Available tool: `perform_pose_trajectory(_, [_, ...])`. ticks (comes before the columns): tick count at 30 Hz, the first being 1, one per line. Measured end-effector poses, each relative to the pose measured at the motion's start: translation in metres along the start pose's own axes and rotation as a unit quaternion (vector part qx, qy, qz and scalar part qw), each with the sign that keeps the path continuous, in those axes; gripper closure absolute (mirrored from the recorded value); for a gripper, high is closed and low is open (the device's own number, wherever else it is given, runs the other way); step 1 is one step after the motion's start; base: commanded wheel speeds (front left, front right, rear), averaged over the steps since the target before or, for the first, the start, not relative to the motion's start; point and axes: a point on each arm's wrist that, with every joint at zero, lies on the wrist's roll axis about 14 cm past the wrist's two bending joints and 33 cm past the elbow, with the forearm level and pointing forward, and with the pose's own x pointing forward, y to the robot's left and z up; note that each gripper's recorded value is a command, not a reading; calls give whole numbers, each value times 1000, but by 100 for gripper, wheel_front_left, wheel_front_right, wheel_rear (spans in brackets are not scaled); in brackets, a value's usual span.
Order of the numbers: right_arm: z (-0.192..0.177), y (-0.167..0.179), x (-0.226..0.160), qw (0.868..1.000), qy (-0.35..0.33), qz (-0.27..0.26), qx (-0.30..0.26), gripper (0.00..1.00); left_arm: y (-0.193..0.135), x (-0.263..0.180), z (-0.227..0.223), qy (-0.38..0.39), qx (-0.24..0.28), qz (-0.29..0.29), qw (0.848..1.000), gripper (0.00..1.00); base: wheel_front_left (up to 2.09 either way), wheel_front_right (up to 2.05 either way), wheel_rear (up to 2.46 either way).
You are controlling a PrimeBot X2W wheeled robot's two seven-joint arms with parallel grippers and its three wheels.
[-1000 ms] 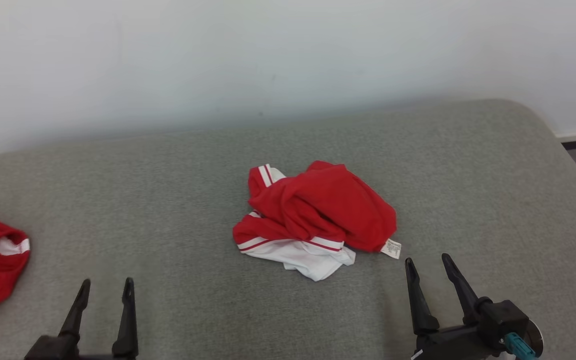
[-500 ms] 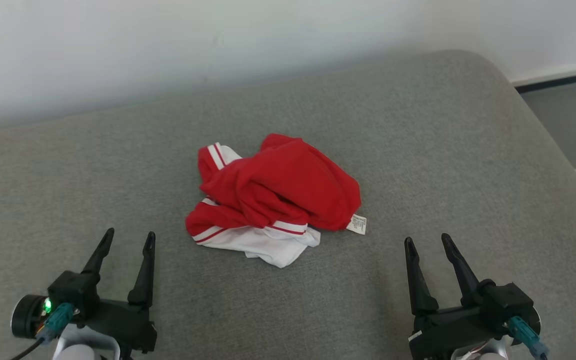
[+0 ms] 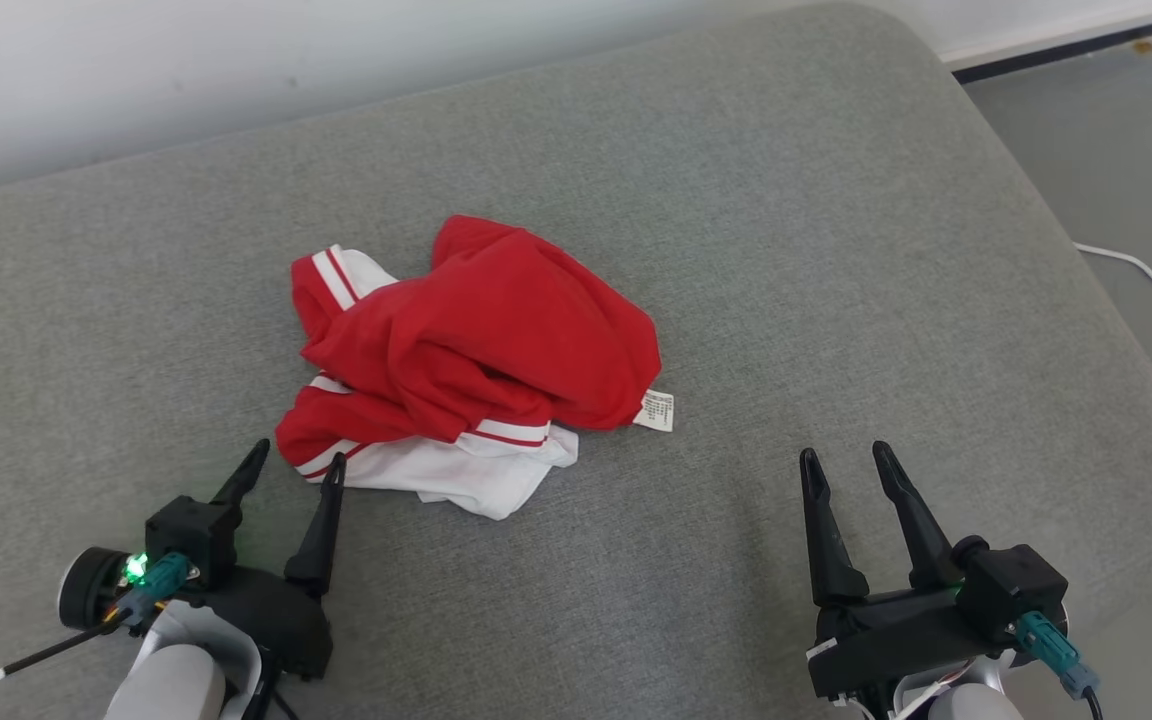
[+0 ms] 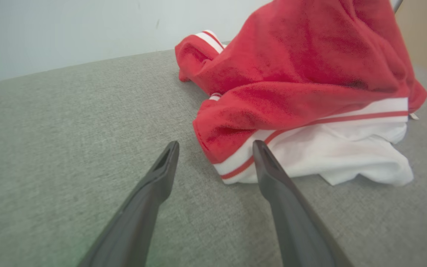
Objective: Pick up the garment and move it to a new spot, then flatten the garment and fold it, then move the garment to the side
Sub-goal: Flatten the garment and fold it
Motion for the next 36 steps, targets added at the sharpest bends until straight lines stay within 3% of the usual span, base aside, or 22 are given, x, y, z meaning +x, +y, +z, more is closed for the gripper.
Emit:
perform_pose_trajectory(2, [-1,-3,-1,1000,2,-5,1,0,-6,5,-9,13,-2,-10,1000,0,0,0,0])
perform_pose_trajectory(3, [-2,-5,-1,1000,3,-7,0,0,-7,6,-13,21,-4,-13,1000,28,0,0,0])
perform_pose_trajectory(4, [-2,-6,-2,1000,4,-10,-1,0,-7,8,-16,26,-5,-14,1000,69,0,0,0])
perform_pose_trajectory(5, [-2,-7,-3,1000,5,-12,-2,0,-7,10,-17,28,-5,-15,999,100,0,0,0])
perform_pose_trajectory(16, [-4,-3,-3,1000,5,-5,2,0,-7,0,27,-41,-14,-4,999,100,0,0,0])
perform_pose_trajectory(28, [-9,51,12,997,6,76,16,0,23,-100,20,-42,-14,94,995,100,0,0,0])
perform_pose_trajectory(36, [-6,86,21,992,0,125,21,0,37,-164,3,-24,-48,180,982,100,0,0,0])
